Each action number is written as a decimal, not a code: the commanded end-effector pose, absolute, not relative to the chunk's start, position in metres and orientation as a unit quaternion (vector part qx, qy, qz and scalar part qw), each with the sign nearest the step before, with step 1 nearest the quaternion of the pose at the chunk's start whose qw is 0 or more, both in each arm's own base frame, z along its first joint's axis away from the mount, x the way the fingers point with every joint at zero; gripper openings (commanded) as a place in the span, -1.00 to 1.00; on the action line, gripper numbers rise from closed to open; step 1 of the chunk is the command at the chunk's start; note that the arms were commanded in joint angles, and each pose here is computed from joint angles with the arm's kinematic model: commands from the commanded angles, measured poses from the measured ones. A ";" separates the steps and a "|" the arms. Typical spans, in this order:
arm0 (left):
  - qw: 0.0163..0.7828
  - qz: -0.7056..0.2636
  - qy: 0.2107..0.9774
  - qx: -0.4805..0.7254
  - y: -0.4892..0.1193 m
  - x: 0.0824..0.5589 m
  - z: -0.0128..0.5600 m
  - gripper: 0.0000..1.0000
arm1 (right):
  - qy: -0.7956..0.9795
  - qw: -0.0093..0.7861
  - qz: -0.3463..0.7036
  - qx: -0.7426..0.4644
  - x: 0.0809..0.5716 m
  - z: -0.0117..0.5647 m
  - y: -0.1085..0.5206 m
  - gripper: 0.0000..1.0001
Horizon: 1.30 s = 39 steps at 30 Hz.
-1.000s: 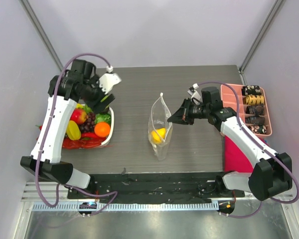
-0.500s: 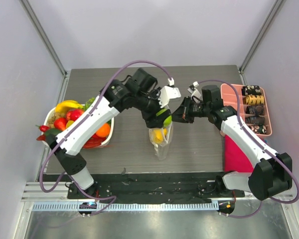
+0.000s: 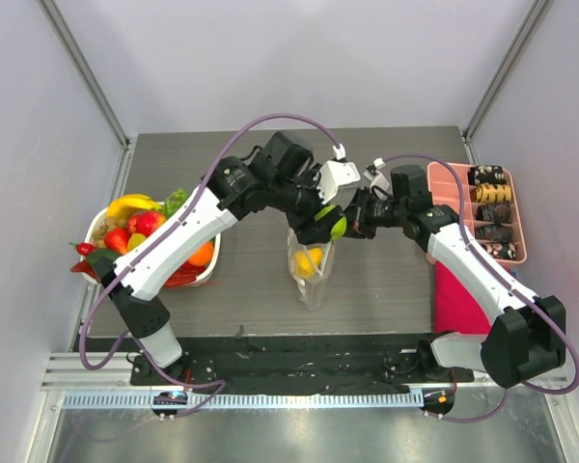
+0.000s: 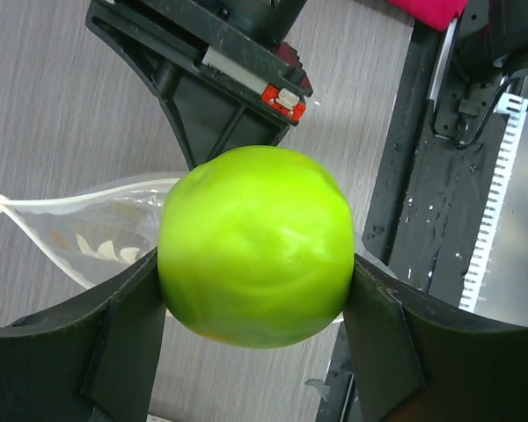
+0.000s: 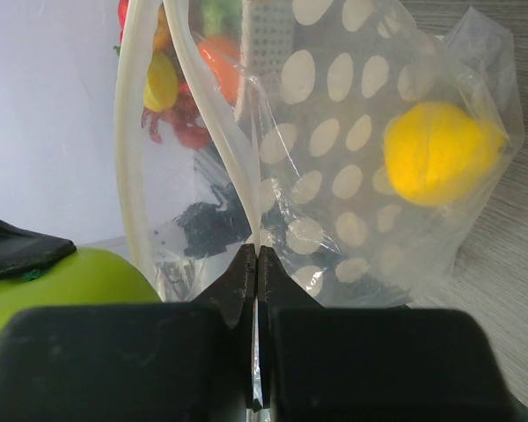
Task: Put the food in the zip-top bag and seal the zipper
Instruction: Place the fake fruit in the zipper food storage bag, then pick up the fake fruit from the bin.
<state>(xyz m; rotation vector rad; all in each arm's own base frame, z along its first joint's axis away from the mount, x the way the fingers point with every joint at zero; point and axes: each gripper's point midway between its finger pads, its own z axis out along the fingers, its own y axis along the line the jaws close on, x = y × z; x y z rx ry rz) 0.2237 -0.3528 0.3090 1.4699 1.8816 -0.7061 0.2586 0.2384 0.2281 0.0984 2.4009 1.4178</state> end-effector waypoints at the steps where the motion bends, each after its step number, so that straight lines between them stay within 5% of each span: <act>1: 0.296 -0.234 0.718 0.585 -0.338 0.223 0.290 0.14 | 0.835 0.207 0.510 0.016 0.262 0.251 0.239 -0.98; 11: 0.224 -0.159 0.773 0.571 -0.292 0.226 0.208 0.10 | 0.842 0.203 0.501 0.014 0.252 0.248 0.235 -0.98; 21: 0.239 -0.187 0.757 0.579 -0.306 0.221 0.203 0.96 | 0.843 0.203 0.498 0.014 0.253 0.245 0.234 -0.98; 29: 0.291 -0.208 0.754 0.551 -0.276 0.213 0.283 1.00 | 0.842 0.207 0.497 0.015 0.252 0.245 0.233 -0.98; 33: 0.340 -0.164 0.797 0.472 -0.198 0.229 0.308 1.00 | 0.841 0.209 0.498 0.014 0.251 0.246 0.233 -0.98; 39: 0.317 -0.040 0.880 0.352 -0.060 0.227 0.283 0.99 | 0.846 0.206 0.491 0.011 0.248 0.236 0.231 -0.98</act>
